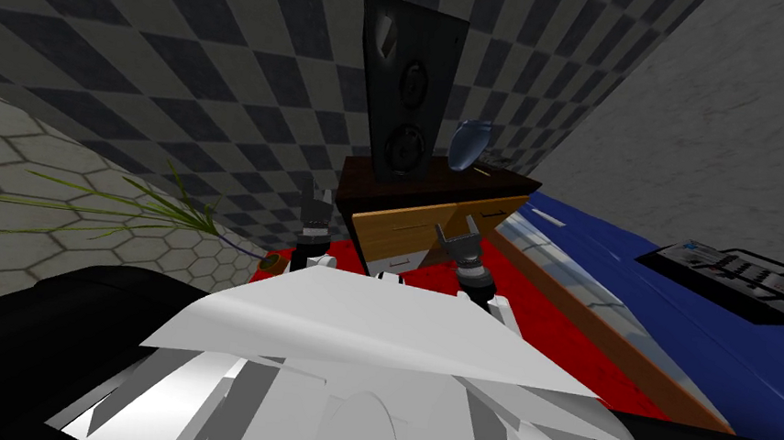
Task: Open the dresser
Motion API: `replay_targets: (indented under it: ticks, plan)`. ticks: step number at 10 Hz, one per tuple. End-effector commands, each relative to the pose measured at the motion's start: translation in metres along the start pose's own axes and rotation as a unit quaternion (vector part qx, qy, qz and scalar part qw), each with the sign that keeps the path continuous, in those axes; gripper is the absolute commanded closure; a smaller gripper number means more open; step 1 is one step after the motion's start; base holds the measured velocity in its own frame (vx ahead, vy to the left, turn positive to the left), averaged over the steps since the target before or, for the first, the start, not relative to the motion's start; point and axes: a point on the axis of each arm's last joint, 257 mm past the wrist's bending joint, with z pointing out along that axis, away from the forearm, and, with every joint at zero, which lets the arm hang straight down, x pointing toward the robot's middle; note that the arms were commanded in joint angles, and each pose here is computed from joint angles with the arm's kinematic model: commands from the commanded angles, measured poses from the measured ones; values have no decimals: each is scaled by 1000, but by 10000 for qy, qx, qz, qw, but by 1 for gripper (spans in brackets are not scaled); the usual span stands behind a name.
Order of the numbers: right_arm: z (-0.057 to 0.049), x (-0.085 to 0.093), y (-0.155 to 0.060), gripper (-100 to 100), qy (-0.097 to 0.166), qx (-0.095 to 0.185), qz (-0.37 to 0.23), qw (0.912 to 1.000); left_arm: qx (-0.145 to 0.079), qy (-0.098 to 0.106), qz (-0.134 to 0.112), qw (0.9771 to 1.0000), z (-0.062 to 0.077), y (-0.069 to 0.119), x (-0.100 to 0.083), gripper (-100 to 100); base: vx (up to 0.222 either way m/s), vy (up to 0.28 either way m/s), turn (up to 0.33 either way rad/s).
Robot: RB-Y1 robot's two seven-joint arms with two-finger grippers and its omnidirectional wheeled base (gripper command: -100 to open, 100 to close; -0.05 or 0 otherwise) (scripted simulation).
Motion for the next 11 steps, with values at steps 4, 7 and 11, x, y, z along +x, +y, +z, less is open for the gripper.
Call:
replay_targets:
  ticks: [4, 7, 11]
  plan:
    - [2, 19, 5, -100, 186, -77, -846, 9962, 0, 0, 0, 10000, 0, 0, 0, 0, -9, 37, -16]
    - [2, 33, 8, -100, 314, -140, -1386, 9898, 0, 0, 0, 10000, 0, 0, 0, 0, -13, 44, -20]
    - [3, 47, 11, -100, 439, -191, -1939, 9799, 0, 0, 0, 10000, 0, 0, 0, 0, -12, 36, -18]
